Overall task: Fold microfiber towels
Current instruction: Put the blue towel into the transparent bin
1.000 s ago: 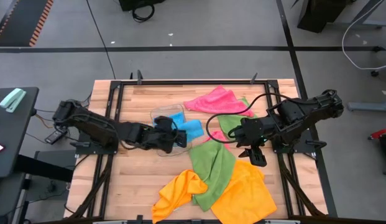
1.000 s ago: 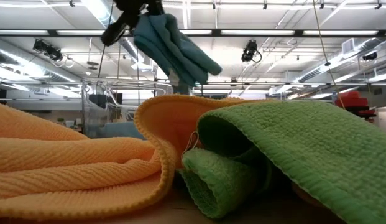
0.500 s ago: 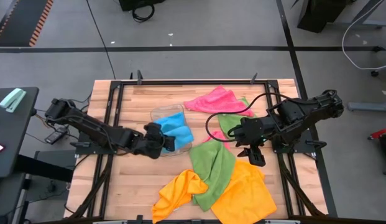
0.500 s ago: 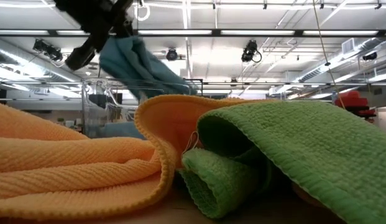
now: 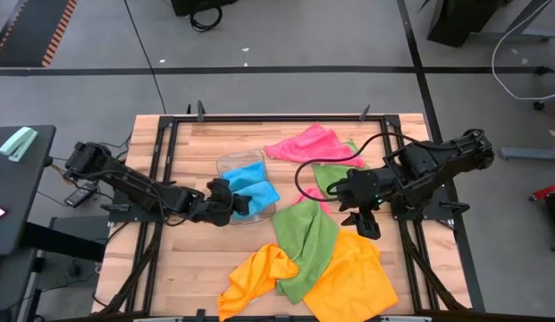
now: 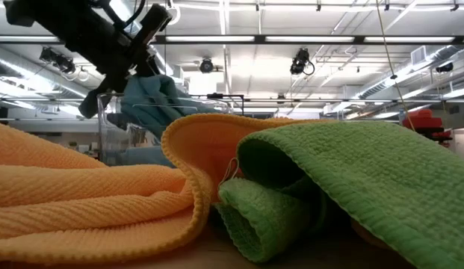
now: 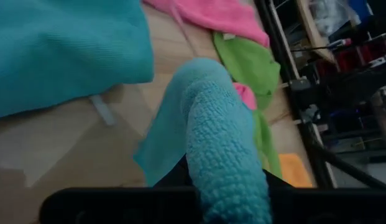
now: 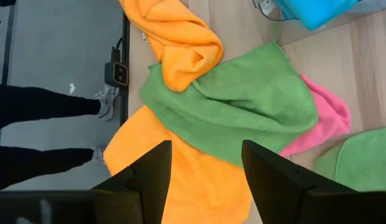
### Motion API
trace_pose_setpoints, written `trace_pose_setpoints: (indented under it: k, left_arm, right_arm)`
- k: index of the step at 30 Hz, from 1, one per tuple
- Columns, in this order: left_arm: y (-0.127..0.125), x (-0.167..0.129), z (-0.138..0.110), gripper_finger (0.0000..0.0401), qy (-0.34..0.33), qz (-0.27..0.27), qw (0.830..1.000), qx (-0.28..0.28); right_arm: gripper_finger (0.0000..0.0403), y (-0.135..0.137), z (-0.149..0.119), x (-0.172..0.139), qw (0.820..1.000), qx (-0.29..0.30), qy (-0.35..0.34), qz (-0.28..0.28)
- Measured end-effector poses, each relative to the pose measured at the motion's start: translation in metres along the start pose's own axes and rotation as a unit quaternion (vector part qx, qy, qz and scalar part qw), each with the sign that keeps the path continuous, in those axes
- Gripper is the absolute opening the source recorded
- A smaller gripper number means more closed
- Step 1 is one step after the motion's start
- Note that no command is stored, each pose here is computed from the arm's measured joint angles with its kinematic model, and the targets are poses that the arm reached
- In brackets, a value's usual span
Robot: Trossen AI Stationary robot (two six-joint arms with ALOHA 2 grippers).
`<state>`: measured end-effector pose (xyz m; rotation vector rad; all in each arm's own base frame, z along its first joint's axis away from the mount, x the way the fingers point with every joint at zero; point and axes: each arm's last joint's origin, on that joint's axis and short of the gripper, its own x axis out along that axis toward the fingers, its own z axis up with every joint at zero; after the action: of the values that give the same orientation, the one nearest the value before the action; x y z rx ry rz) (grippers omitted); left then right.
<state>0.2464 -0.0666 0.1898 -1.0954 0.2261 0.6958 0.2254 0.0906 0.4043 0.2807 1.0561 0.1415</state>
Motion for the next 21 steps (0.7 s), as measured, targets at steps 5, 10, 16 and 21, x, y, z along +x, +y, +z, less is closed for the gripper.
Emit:
trace_pose_setpoints:
  k: [5,10,16,21]
  left_arm:
    - [0.008,0.002,0.0,0.0024,-0.002,0.012,1.0,0.006]
    - [0.014,0.003,-0.001,0.002,-0.001,0.018,1.0,0.009]
    - [0.015,0.005,-0.001,0.0027,-0.003,0.022,1.0,0.009]
    - [0.02,0.013,-0.009,0.0022,0.009,0.034,0.999,0.02]
  right_arm:
    - [0.0203,0.0,0.0,0.0,1.0,0.007,0.0,0.0]
    - [0.0203,0.0,0.0,0.0,1.0,0.008,0.0,0.0]
    - [0.0203,0.0,0.0,0.0,1.0,0.008,0.0,0.0]
    - [0.0203,0.0,0.0,0.0,1.0,0.006,0.0,0.0]
